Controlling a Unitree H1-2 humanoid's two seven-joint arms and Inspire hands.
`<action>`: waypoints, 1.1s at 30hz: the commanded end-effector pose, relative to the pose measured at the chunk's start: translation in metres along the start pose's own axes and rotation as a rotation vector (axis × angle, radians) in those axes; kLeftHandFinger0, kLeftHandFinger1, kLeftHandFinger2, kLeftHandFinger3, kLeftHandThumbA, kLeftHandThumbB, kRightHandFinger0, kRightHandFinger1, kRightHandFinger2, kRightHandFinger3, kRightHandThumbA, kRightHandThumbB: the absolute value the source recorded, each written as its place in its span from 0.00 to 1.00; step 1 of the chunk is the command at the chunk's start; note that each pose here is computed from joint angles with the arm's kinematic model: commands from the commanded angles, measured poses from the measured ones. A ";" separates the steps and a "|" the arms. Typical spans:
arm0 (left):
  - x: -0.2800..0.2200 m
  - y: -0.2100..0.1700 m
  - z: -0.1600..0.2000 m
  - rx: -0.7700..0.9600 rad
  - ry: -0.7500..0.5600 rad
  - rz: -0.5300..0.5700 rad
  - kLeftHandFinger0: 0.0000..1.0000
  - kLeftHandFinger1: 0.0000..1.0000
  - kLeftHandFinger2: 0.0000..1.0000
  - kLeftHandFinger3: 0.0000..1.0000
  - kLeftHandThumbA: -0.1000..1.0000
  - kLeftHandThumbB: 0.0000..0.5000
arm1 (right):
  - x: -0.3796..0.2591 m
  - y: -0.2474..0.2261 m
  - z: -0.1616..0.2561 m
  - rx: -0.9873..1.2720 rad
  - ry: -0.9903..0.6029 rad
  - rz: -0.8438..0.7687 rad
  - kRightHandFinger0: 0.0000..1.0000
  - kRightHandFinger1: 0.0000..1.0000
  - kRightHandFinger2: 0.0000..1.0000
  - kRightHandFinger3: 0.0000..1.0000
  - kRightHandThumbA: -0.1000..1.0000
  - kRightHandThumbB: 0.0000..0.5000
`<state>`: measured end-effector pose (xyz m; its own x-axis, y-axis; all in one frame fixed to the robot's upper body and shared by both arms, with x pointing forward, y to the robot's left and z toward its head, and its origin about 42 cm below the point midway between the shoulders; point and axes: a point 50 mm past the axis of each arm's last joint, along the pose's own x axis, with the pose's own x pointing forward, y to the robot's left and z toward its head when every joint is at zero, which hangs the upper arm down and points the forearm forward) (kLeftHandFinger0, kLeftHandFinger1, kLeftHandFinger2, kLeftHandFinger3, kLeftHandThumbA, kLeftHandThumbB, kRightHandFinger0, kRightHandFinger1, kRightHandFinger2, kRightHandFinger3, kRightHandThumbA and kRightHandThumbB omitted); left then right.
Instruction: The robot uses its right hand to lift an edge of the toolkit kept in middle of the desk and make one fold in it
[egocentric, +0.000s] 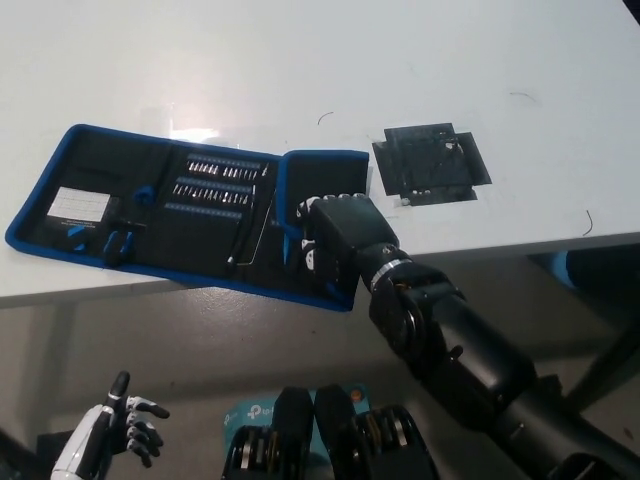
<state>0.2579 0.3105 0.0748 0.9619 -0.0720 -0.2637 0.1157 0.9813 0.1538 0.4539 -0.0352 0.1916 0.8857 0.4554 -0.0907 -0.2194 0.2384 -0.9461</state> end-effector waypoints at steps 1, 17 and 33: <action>-0.001 0.006 0.012 0.027 -0.037 -0.005 0.31 0.30 0.28 0.41 1.00 1.00 | 0.000 0.007 0.006 -0.030 0.046 0.123 1.00 1.00 1.00 1.00 0.32 0.81; 0.003 0.006 0.012 0.009 -0.031 -0.015 0.31 0.31 0.30 0.44 1.00 1.00 | -0.003 -0.036 0.054 0.008 -0.081 0.074 1.00 1.00 1.00 1.00 0.55 1.00; -0.005 0.005 -0.002 0.021 -0.020 -0.008 0.27 0.28 0.28 0.42 1.00 1.00 | -0.024 -0.105 0.078 0.104 -0.191 0.006 1.00 1.00 1.00 1.00 0.77 1.00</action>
<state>0.2547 0.3108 0.0718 0.9590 -0.0716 -0.2740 0.1174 0.9810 0.1544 0.4271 -0.0190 0.2636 0.8336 0.5413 -0.1097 -0.3018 0.2802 -0.9113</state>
